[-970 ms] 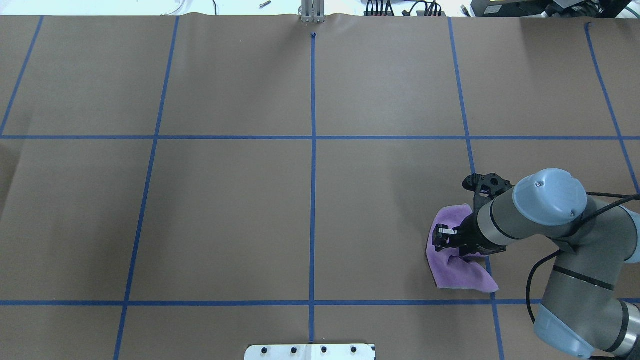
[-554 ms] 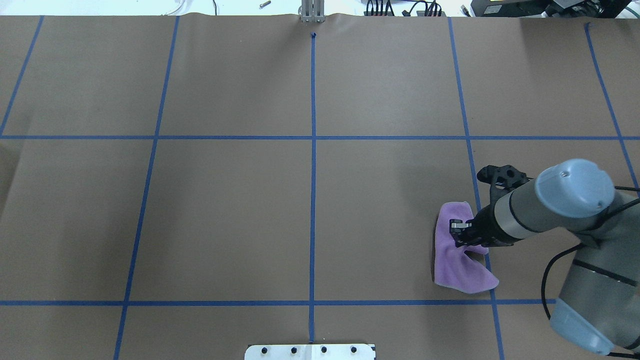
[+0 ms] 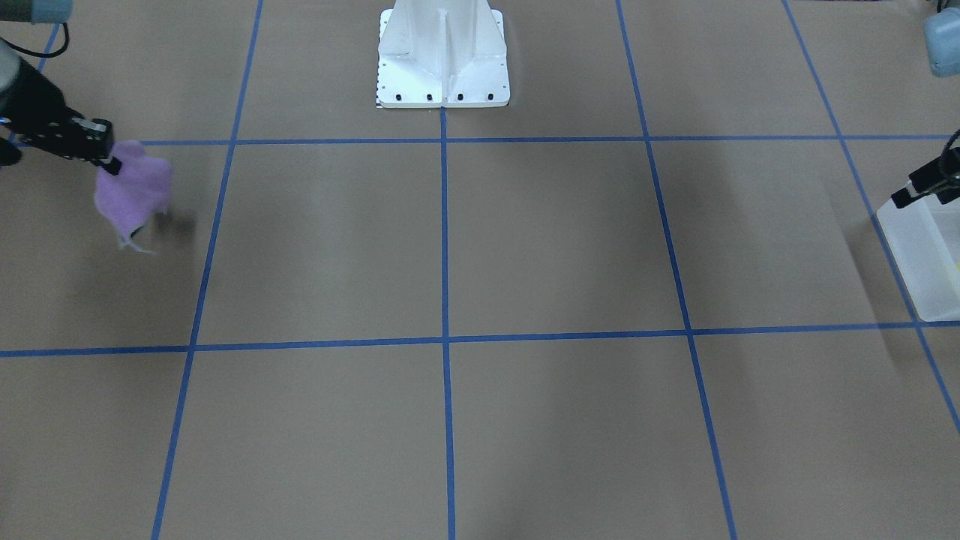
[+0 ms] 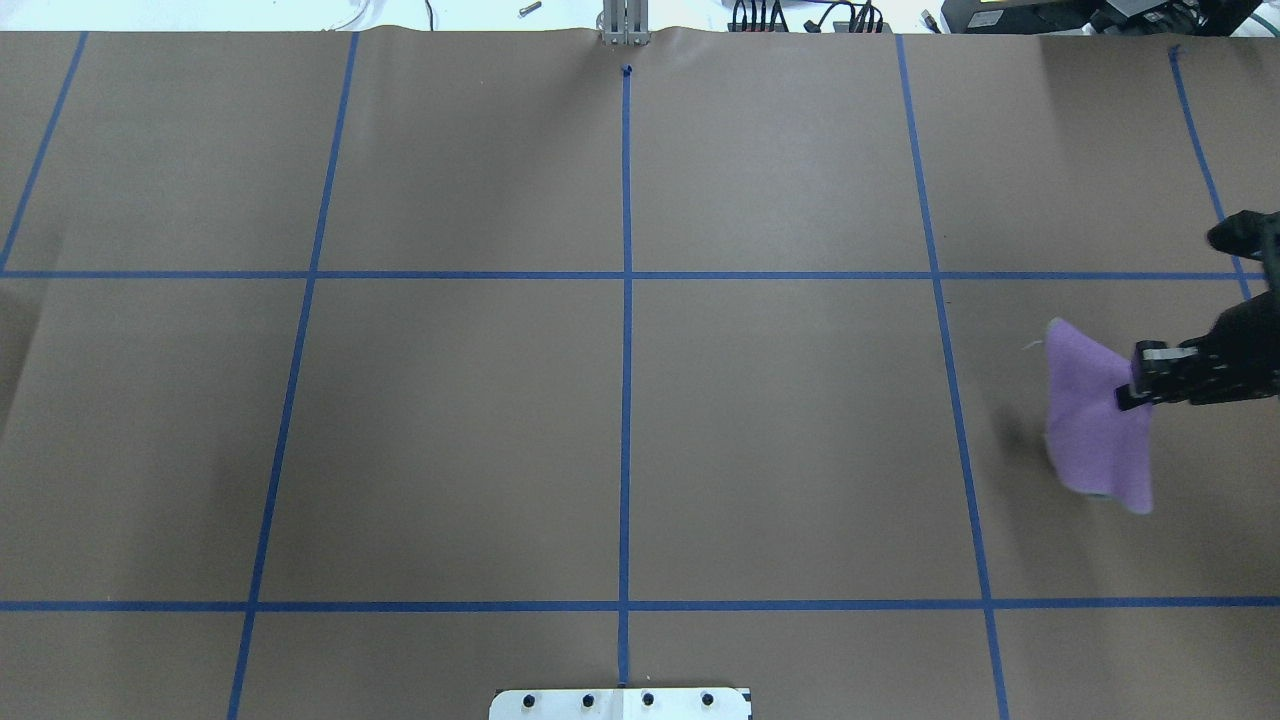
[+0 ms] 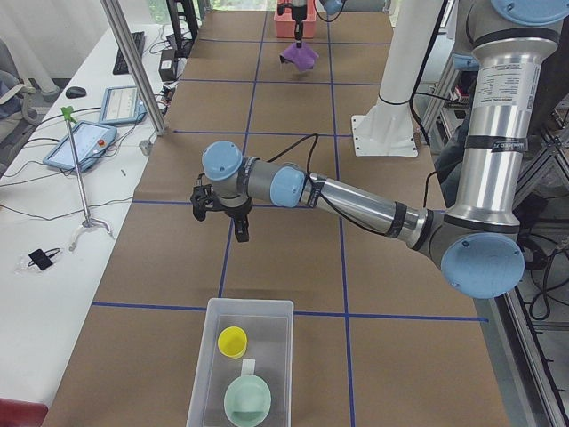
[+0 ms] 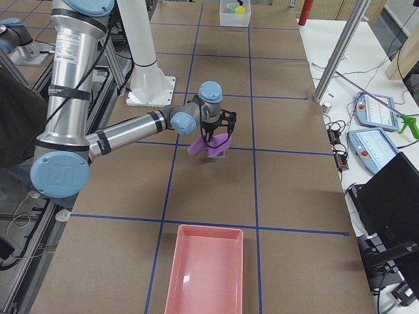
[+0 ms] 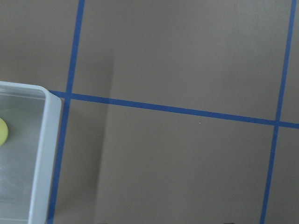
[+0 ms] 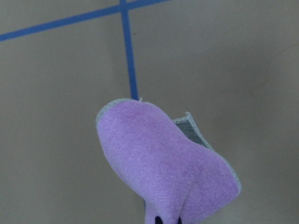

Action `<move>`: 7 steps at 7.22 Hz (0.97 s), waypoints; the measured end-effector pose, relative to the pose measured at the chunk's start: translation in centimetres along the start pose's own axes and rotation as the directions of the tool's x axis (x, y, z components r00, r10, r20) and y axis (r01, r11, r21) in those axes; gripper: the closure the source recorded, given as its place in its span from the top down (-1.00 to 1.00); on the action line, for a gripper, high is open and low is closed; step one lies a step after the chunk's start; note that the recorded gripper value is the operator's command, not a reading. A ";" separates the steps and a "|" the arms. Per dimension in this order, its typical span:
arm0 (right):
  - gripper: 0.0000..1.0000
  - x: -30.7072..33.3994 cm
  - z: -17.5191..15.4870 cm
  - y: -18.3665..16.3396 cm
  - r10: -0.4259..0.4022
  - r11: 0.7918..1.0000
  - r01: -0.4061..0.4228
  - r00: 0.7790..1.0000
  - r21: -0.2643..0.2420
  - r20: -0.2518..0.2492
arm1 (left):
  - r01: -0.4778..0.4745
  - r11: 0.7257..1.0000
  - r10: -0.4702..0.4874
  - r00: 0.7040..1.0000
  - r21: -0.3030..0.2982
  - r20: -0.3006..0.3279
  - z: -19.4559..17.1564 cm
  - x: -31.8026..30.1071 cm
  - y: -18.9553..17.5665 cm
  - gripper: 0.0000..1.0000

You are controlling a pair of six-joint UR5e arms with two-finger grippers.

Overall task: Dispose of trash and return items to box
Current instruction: 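Lift the purple cloth with the right gripper and drop it into the pink bin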

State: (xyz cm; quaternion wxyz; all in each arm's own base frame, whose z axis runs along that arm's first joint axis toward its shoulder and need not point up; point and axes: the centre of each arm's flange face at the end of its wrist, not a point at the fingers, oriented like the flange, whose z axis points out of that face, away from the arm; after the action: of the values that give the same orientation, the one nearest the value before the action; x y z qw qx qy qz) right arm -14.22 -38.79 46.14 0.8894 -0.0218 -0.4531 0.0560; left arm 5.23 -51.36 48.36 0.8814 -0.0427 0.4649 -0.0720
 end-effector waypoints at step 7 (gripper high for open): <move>-1.00 35.6 -12.1 -8.5 -0.180 0.983 0.168 0.967 -0.079 -0.181 | 0.098 0.995 -0.099 0.995 -0.024 -0.016 7.0 14.5 2.3 0.73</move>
State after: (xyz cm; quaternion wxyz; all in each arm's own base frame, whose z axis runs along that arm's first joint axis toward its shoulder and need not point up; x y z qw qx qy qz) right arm 17.01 -42.85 68.41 0.9285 -0.0151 -0.3690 -0.0386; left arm 19.33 -51.42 40.20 0.8721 -0.0752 0.4707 -0.1103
